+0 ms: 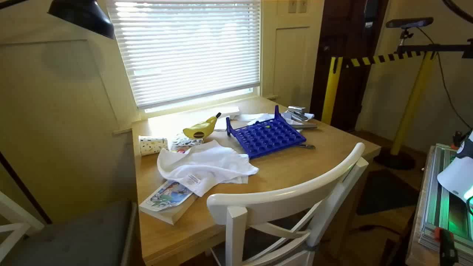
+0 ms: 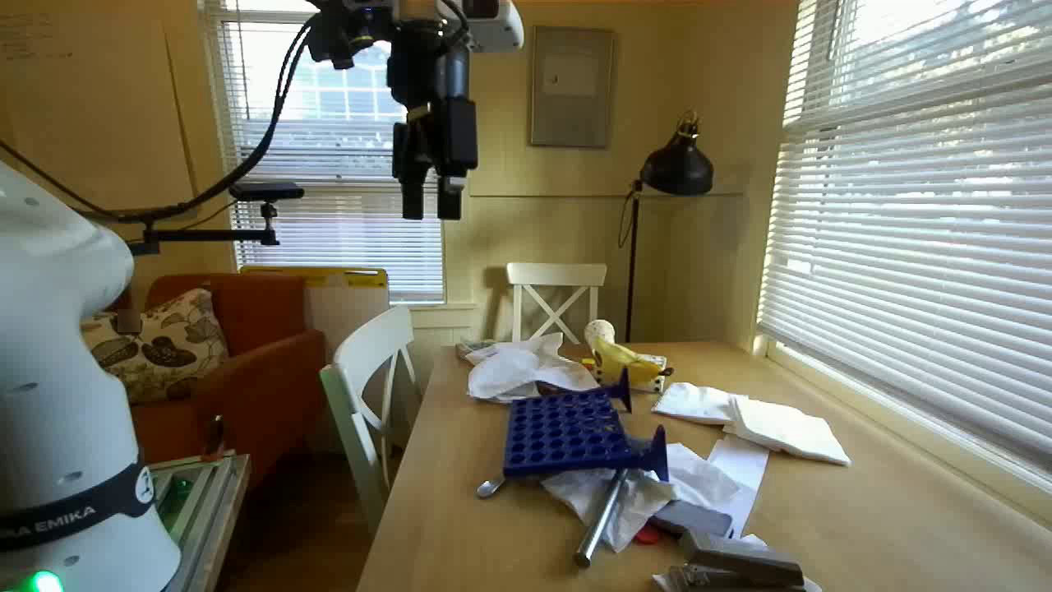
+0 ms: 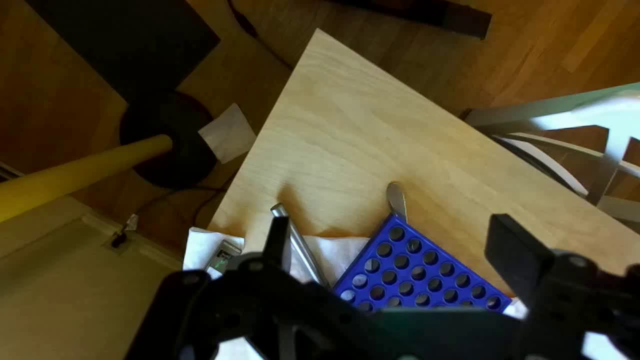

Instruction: Place the object upwards

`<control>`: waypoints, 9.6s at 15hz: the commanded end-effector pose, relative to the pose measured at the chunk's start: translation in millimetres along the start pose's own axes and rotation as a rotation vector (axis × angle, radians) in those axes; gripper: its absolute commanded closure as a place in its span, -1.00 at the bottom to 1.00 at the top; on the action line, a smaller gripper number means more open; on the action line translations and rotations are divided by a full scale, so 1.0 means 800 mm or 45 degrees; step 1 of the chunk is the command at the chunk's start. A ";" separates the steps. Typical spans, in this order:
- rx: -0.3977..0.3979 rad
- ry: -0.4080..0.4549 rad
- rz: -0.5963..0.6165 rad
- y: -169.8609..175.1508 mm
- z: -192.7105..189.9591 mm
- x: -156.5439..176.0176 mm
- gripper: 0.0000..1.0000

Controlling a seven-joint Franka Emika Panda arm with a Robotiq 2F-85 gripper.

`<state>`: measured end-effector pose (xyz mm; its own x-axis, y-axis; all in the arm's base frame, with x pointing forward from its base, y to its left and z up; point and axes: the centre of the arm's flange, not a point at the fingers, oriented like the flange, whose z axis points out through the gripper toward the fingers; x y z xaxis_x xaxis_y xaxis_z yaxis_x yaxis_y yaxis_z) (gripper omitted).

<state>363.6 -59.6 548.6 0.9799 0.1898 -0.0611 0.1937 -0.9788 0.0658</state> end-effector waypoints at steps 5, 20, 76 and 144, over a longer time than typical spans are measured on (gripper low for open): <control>0.000 0.000 0.000 0.000 0.000 0.000 -1.00; 0.000 0.000 0.000 0.000 0.000 0.000 -1.00; 0.167 0.142 0.851 0.021 0.291 0.006 -1.00; 0.334 0.188 1.018 -0.085 0.461 0.146 -0.68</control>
<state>450.4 1.2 175.4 0.8027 -0.5949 0.0427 -0.5802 -0.7954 -0.1752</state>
